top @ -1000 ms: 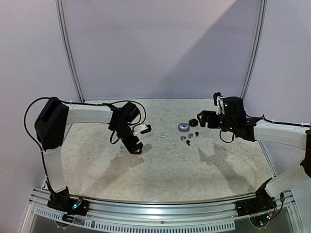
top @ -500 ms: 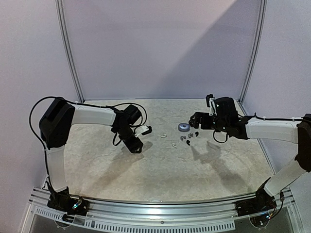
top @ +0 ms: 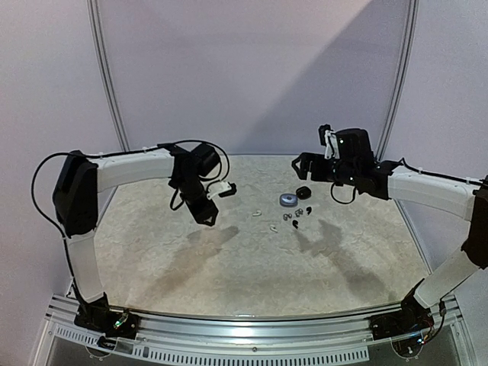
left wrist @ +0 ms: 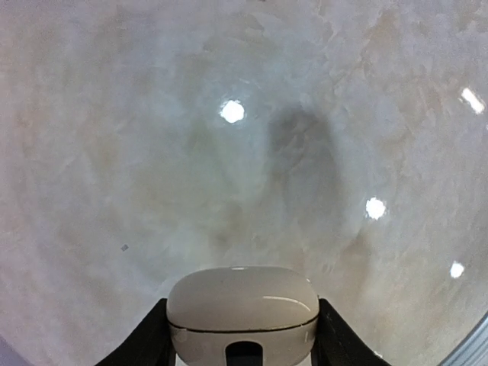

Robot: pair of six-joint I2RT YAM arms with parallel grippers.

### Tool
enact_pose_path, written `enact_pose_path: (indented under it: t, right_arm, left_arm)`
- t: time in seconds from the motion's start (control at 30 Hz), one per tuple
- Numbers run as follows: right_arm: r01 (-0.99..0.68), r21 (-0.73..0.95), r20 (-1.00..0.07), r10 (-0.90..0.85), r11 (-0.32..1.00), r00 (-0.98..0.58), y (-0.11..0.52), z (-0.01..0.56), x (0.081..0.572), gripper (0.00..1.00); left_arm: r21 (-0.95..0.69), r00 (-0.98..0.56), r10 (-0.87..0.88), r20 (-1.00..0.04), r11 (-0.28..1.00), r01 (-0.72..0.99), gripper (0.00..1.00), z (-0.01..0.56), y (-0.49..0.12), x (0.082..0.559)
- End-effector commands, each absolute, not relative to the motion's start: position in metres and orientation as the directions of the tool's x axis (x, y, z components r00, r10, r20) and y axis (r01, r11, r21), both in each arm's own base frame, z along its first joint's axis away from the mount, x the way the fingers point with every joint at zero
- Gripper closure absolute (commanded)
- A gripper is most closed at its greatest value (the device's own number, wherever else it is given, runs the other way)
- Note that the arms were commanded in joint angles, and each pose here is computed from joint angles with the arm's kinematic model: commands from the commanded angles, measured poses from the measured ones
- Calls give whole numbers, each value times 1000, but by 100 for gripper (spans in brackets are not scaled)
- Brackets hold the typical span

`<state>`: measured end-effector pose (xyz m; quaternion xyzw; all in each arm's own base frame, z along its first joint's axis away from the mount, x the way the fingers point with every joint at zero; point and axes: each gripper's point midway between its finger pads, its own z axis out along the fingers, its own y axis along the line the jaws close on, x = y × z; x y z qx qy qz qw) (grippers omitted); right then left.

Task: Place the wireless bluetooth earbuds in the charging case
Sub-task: Pick up the charging case from the center of the board, then pass from the left arm to the right

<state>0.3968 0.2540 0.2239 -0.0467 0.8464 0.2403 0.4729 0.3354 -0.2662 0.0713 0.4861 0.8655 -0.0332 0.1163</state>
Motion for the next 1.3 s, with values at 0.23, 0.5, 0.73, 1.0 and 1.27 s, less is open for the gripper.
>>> enact_pose_path:
  t: [0.23,0.5,0.73,1.0,1.27]
  right_arm:
    - [-550,435,-840,103,713,-532,302,309,377,10]
    - [-706,513,-827,63,489,-558,344,339,333,21]
    - [-790,493,-856,42,364,-515,382,346,298,15]
    - [-758,553,-811,16,346,-584,409,320,316,27]
    - [-759,570,-799,-3,313,-601,419,310,317,63]
  left_arm:
    - [516,-66,894,-444,315,796,100,283,-234,318]
    - [674,377,631,-678,330,661,100,331,-334,292]
    - [635,362,571,-737,401,660,100,325,-368,313]
    - [581,344,505,-792,448,680,100,318,-380,319]
    - [575,352,487,-799,448,685,100,318,-381,316]
